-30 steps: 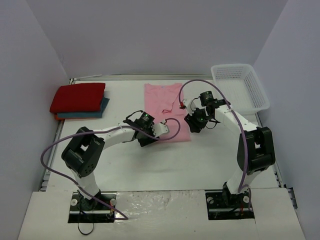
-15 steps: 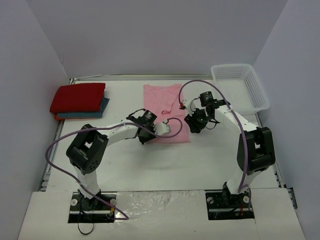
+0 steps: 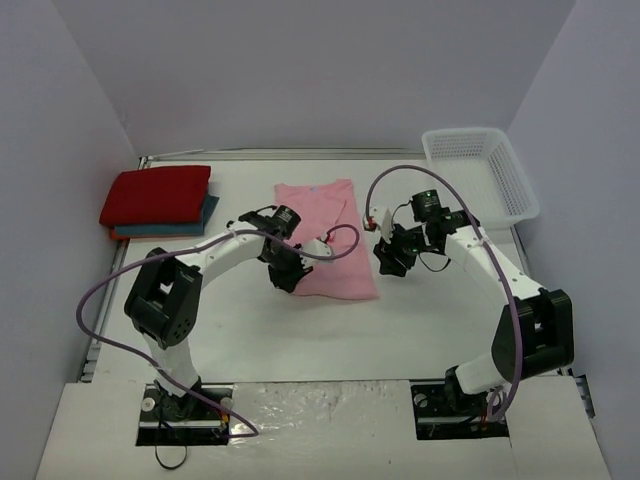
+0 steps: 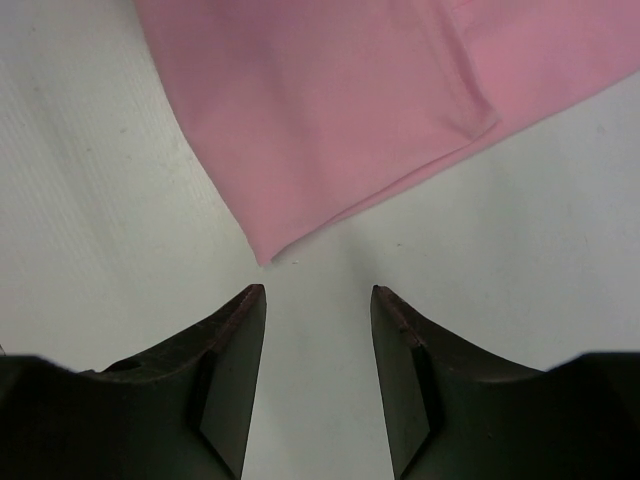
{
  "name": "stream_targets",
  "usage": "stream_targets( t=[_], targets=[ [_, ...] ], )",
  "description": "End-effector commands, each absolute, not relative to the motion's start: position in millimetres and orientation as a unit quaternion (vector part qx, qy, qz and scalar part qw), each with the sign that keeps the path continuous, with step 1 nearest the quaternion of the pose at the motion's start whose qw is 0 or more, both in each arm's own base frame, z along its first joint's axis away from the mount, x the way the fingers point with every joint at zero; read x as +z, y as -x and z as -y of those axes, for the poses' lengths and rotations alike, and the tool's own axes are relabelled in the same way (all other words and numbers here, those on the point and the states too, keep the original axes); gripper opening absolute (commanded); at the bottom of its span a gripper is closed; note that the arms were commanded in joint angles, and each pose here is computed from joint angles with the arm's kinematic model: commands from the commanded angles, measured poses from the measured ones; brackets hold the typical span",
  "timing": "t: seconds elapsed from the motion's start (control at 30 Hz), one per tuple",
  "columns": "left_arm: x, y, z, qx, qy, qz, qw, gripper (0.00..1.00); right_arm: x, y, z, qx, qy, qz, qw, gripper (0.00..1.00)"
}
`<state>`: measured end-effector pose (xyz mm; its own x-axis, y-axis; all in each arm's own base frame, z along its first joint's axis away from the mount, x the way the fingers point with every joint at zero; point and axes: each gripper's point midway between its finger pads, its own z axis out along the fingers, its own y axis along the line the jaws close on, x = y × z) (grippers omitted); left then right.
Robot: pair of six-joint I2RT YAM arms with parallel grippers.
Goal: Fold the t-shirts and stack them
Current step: Grab one side of the 2/3 rectangular tshirt with both arms
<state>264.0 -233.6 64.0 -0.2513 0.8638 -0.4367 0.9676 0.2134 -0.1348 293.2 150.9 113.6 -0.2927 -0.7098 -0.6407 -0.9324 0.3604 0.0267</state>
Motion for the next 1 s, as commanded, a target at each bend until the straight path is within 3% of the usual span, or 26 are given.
stream_targets(
  t=[0.0,0.37,0.97],
  targets=[
    [75.8,-250.3,227.5,-0.264,-0.580,-0.765,0.091,0.02,121.1,-268.1,-160.1,0.231,0.565,-0.742,0.277,0.43],
    [75.7,-260.0,215.8,-0.299,-0.543,-0.781,0.070,0.02,83.6,-228.1,-176.7,0.212,0.655,-0.694,0.211,0.43],
    [71.6,-258.9,214.5,-0.309,-0.535,-0.784,0.053,0.02,41.6,-228.9,-207.6,0.239,0.684,-0.667,0.175,0.41]
  ],
)
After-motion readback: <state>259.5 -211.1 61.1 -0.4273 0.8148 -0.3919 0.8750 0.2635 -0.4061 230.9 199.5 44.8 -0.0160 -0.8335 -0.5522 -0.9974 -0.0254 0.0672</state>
